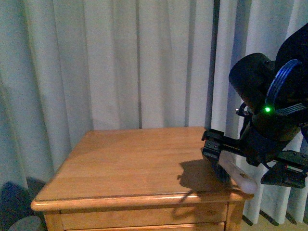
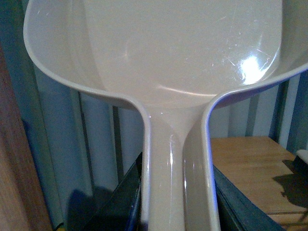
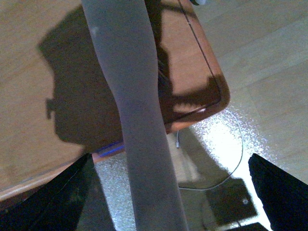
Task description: Clean up trash
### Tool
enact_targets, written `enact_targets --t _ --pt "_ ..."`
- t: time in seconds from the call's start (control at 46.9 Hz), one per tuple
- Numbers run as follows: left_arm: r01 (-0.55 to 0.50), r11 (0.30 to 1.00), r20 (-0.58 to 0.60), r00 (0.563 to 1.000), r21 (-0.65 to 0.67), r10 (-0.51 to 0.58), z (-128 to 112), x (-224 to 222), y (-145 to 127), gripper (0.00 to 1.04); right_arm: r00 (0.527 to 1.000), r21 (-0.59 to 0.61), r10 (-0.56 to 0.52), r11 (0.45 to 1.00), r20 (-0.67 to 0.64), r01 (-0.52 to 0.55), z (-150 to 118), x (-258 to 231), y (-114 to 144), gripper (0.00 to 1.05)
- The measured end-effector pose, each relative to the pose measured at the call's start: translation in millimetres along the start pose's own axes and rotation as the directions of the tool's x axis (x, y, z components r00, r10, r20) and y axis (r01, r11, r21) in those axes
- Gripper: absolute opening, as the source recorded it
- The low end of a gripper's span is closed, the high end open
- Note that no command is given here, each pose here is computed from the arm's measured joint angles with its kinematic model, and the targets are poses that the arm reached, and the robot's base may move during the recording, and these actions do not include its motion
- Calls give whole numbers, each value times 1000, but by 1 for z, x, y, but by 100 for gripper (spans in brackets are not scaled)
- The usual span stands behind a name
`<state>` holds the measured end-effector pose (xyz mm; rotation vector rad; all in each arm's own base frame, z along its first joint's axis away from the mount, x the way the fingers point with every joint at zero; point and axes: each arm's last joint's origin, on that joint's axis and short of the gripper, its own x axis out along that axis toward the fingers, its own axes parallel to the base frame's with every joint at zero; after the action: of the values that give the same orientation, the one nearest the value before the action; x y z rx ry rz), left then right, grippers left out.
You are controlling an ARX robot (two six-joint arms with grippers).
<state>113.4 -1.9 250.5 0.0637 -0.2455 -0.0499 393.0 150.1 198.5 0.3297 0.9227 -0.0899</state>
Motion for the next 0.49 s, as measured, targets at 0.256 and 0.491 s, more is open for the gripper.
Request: enact_targets --t 0.256,0.491 --pt "0 1000 0 1000 0 0 0 0 0 27 999 1 19 1000 -51 -18 -2 17 14 97" --pt "0 1000 0 1000 0 0 0 0 0 27 998 -1 19 1000 -58 -19 -7 18 21 79"
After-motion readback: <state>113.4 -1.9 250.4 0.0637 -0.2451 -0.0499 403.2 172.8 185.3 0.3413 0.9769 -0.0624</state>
